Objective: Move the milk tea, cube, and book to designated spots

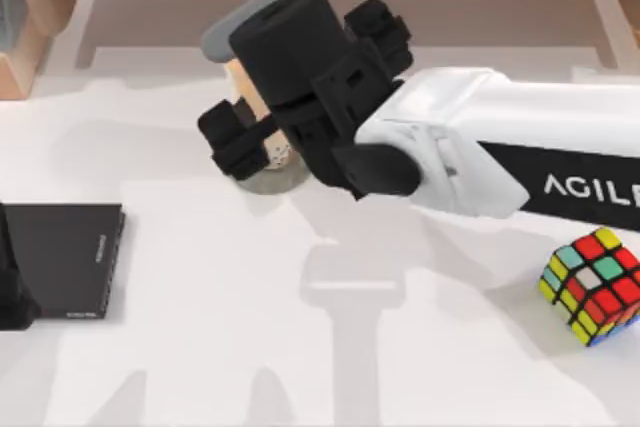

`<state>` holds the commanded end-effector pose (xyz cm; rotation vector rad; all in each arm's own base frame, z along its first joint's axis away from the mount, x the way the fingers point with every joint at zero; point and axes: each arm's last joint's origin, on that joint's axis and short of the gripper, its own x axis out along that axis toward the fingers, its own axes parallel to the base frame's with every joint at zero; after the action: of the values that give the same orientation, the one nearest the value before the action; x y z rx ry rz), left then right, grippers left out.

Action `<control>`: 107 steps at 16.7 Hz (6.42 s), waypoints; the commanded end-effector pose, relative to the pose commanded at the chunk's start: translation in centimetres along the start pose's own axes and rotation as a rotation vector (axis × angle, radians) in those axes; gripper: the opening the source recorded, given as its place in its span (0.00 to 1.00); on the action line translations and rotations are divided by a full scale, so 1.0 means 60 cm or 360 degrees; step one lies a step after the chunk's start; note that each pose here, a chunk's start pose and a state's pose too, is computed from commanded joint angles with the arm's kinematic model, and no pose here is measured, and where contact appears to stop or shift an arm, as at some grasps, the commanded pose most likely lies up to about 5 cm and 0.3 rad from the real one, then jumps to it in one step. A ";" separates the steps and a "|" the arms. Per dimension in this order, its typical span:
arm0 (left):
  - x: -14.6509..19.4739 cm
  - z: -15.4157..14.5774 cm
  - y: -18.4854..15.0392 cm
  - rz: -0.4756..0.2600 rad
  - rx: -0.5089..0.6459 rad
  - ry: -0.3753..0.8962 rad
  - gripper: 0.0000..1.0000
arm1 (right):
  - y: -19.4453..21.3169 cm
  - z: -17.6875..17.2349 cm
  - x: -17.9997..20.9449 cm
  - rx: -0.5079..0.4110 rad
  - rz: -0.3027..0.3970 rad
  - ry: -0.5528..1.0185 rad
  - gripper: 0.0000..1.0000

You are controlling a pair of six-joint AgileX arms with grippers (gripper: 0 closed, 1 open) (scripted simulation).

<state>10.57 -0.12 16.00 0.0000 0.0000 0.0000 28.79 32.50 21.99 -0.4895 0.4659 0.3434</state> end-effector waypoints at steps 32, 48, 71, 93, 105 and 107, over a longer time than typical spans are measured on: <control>0.000 0.000 0.000 0.0000 0.0000 0.0000 1.00 | -0.293 -0.295 -0.025 0.0292 0.0553 0.1570 1.00; 0.000 0.000 0.000 0.0000 0.0000 0.0000 1.00 | -0.293 -0.295 -0.025 0.0292 0.0553 0.1570 0.02; 0.000 0.000 0.000 0.0000 0.0000 0.0000 1.00 | -0.319 -0.237 -0.044 0.0302 0.0464 0.1433 0.00; 0.000 0.000 0.000 0.0000 0.0000 0.0000 1.00 | -0.438 0.084 -0.133 0.0780 -0.0556 -0.0741 0.00; 0.000 0.000 0.000 0.0000 0.0000 0.0000 1.00 | -0.511 0.183 -0.075 0.0758 -0.0514 -0.1071 0.00; 0.000 0.000 0.000 0.0000 0.0000 0.0000 1.00 | -0.512 0.165 -0.030 0.0771 -0.0533 -0.0909 0.00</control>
<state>10.57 -0.12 16.00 0.0000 0.0000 0.0000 43.54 11.80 41.93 0.0185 -0.0977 0.0303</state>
